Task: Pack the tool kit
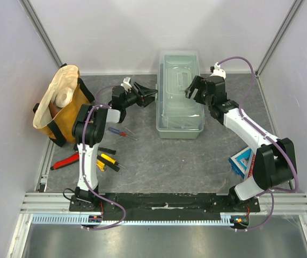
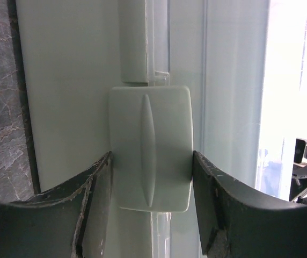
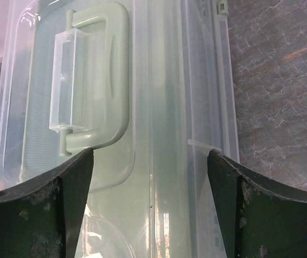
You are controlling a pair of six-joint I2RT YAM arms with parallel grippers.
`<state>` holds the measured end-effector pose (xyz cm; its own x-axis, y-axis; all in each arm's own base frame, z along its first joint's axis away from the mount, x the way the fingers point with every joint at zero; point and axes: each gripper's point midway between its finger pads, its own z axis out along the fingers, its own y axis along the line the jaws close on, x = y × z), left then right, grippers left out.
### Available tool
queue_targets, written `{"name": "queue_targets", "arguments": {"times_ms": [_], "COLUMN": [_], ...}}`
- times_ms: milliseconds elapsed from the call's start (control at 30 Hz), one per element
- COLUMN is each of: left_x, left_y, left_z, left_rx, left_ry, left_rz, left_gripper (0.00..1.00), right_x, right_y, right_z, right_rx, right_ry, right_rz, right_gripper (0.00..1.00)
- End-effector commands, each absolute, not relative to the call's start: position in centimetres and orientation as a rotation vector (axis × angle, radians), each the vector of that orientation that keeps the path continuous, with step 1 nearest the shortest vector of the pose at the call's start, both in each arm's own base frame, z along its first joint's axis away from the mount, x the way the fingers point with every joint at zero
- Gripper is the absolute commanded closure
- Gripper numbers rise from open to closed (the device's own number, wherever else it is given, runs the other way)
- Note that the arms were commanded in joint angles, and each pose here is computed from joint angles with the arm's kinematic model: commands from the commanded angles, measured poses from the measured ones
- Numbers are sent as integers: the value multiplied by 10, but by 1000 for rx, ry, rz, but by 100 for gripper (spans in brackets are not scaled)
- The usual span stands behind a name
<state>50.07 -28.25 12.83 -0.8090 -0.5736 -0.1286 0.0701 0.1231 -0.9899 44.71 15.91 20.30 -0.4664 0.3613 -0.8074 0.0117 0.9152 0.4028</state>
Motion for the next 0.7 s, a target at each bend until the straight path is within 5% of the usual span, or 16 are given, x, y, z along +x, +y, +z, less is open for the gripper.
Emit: {"name": "queue_targets", "arguments": {"times_ms": [0,167,233,333,400,667], "left_x": [458,461,459,451,446,428], "left_y": [-329,-323,-319,-315,-312,-325], "left_z": [152,139,135,131,134,156], "left_rx": [-208,-285,-323,-479,-543,-509], "left_ry": [1999,2035,2030,1986,1919,1850], "left_rz": [-1787,-1762,-1777,-1873,-1940,-2038], "left_gripper": [98,93,78,42,31,21], "right_x": [385,386,386,385,384,382], "right_y": [194,190,188,186,186,190], "right_z": [100,98,97,96,96,95], "right_rx": [77,93,105,125,137,146], "right_ry": [2395,2396,2398,2405,2406,2418], "right_rz": [418,397,383,372,372,405], "right_gripper": [12,11,11,6,2,2]}}
